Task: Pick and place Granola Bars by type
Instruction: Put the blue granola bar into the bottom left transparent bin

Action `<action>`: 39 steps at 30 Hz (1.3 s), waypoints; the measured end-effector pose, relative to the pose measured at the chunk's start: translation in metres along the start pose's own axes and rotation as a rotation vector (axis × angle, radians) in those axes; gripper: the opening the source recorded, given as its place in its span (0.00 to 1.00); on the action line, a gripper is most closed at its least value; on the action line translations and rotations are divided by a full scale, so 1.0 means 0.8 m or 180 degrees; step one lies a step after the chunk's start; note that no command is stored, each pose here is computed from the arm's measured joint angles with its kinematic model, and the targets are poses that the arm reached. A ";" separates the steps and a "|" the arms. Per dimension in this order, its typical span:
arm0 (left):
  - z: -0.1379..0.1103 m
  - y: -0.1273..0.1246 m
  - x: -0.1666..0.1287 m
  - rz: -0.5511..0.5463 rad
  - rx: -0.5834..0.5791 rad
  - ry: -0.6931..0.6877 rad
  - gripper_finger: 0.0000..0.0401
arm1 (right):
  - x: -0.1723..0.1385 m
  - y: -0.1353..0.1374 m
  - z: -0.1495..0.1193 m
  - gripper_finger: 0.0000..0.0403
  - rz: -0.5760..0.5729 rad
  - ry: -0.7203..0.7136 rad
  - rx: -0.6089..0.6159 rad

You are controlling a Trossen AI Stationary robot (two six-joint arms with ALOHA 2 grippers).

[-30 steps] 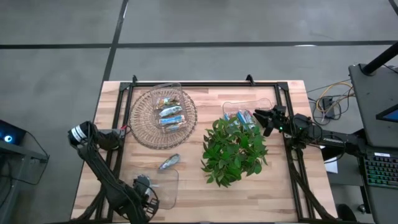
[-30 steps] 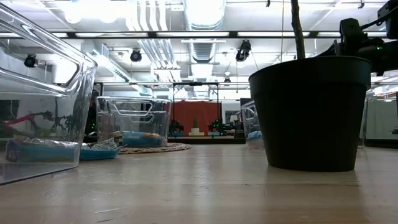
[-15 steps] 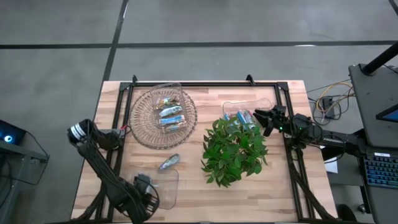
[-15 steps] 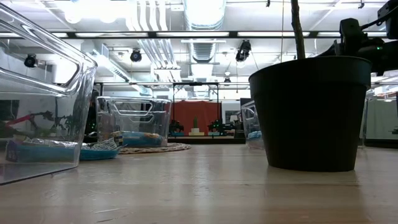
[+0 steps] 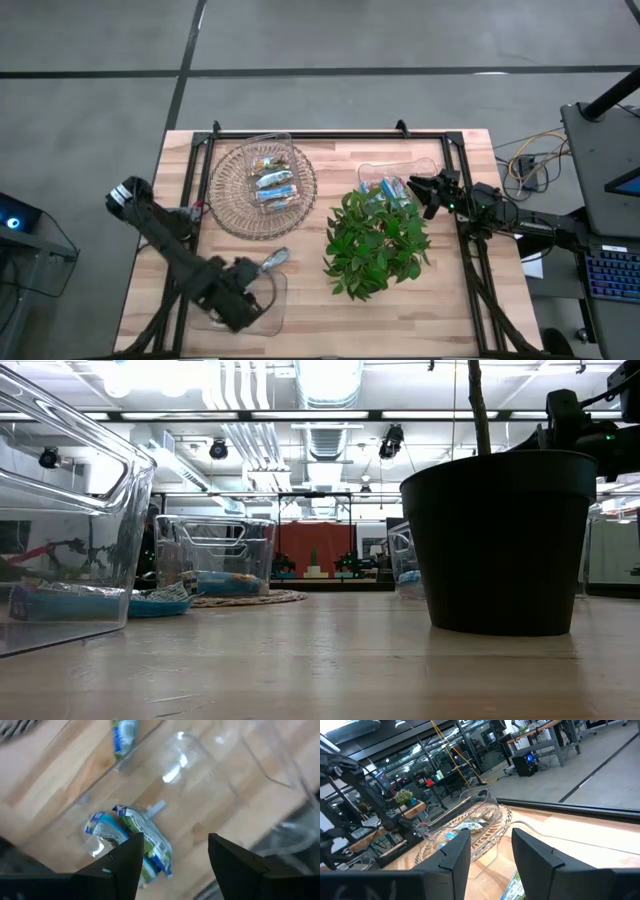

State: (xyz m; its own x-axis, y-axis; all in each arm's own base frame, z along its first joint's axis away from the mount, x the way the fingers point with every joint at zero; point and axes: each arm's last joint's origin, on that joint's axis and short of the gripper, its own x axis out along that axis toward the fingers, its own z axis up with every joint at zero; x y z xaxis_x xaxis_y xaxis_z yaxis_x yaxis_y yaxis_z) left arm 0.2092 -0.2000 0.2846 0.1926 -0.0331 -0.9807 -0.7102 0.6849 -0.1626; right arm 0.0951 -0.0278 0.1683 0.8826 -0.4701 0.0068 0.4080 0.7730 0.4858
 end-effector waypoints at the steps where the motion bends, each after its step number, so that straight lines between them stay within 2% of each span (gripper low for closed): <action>1: 0.010 0.000 -0.005 -0.0038 0.0132 0.0079 0.50 | 0.000 0.000 0.000 0.33 0.0002 0.0001 0.0000; 5: 0.052 0.000 -0.018 -0.0222 0.0534 0.0266 0.50 | 0.000 0.000 0.000 0.32 0.0002 0.0001 0.0001; 11: 0.108 0.008 -0.026 -0.0557 0.0952 0.0640 0.50 | 0.000 0.000 0.000 0.30 0.0002 0.0001 0.0000; 18: 0.158 0.029 -0.024 -0.0964 0.1123 0.1009 0.50 | 0.000 0.000 0.000 0.33 0.0001 0.0001 0.0000; 21: 0.178 0.039 -0.024 -0.1102 0.1159 0.1033 0.50 | 0.000 0.000 0.000 0.33 0.0001 0.0000 0.0001; 28: 0.217 0.071 -0.002 -0.1038 0.1083 0.0973 0.50 | 0.000 0.000 0.000 0.33 0.0001 0.0002 0.0000; 33: 0.223 0.094 0.025 -0.0911 0.1090 0.1081 0.50 | 0.000 0.000 0.000 0.32 0.0000 -0.0001 0.0000; 39: 0.225 0.104 0.054 -0.0803 0.1199 0.0954 0.50 | 0.000 0.000 0.000 0.30 0.0001 0.0000 0.0000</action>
State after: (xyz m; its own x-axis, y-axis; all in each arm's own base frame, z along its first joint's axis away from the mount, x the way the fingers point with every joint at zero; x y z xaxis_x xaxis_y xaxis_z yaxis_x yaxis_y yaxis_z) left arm 0.2805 -0.0136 0.2487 0.0850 -0.3987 -0.9131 -0.3644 0.8405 -0.4009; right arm 0.0951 -0.0278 0.1683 0.8828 -0.4698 0.0068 0.4077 0.7732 0.4858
